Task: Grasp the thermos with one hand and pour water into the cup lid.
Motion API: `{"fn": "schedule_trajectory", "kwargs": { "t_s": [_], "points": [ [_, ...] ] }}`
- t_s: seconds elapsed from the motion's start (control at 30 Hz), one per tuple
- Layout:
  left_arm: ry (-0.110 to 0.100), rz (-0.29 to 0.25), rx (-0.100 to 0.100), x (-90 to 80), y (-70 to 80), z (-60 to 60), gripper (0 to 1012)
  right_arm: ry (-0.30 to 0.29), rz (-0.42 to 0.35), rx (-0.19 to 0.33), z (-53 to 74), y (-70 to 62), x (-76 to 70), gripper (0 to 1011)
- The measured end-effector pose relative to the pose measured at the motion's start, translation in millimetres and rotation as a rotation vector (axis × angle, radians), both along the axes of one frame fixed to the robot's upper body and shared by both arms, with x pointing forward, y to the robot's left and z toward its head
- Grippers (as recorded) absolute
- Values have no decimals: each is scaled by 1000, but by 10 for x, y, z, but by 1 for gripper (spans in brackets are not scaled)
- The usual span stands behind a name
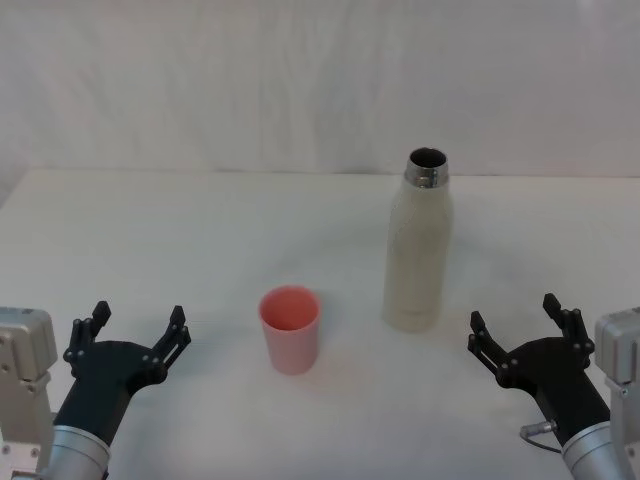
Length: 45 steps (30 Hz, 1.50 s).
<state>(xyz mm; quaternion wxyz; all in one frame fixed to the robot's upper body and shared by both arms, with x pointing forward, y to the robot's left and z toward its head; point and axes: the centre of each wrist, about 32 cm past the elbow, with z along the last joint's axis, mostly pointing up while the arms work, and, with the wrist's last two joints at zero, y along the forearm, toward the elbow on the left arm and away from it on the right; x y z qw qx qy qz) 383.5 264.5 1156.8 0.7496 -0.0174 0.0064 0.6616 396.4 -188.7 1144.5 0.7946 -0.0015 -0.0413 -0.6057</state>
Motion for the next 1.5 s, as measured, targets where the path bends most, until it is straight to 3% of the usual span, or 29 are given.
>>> {"fn": "schedule_trajectory", "kwargs": {
  "t_s": [1.5],
  "points": [
    [0, 0, 0, 0, 0, 0, 1001, 1, 5, -3, 13, 3, 11, 1000]
  ]
}}
